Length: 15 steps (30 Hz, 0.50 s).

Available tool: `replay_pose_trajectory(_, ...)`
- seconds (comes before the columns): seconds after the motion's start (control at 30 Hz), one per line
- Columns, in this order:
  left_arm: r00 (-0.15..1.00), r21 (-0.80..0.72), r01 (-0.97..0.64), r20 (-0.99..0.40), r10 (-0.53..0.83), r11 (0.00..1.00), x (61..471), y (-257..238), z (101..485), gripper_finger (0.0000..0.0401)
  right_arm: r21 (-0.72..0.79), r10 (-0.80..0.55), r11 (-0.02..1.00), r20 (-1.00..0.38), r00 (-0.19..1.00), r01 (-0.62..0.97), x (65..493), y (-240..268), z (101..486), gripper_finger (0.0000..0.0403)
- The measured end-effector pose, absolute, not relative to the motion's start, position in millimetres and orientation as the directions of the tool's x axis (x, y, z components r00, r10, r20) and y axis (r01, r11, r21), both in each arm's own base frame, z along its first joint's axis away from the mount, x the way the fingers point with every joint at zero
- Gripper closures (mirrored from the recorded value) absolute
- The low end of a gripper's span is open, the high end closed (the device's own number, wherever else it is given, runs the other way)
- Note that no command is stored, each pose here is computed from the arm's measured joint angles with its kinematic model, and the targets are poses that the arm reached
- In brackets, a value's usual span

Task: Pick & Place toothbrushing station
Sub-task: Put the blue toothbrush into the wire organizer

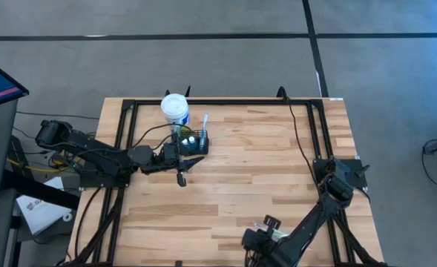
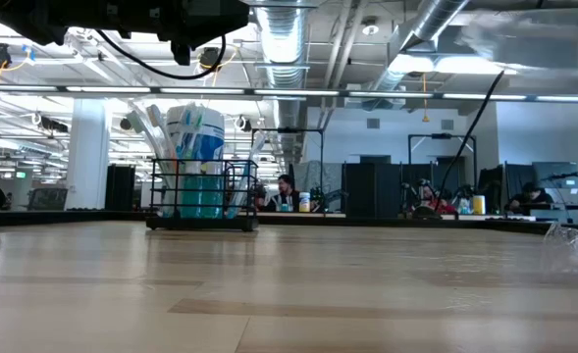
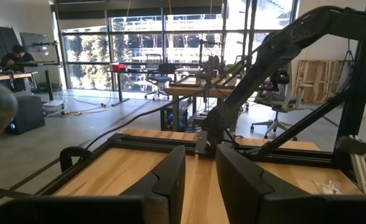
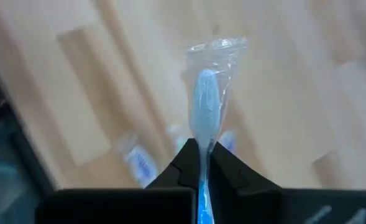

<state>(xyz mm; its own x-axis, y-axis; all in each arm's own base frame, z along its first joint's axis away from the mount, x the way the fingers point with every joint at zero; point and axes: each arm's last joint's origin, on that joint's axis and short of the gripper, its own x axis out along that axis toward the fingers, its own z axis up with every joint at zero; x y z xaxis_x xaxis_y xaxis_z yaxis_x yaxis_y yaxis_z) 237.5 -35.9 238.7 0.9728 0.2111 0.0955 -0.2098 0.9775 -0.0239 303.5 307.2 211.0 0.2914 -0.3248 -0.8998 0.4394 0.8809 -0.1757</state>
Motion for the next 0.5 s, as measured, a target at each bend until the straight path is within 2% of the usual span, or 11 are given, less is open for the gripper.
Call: replay_pose_trajectory(0.5, 0.973, -0.024, -0.21, 0.095, 0.211, 0.977, 237.5, -35.9, 238.7, 0.0316, -0.324, -0.549, 0.811, -0.707, 0.445, 0.487, 331.8, 274.3, 240.6, 0.04)
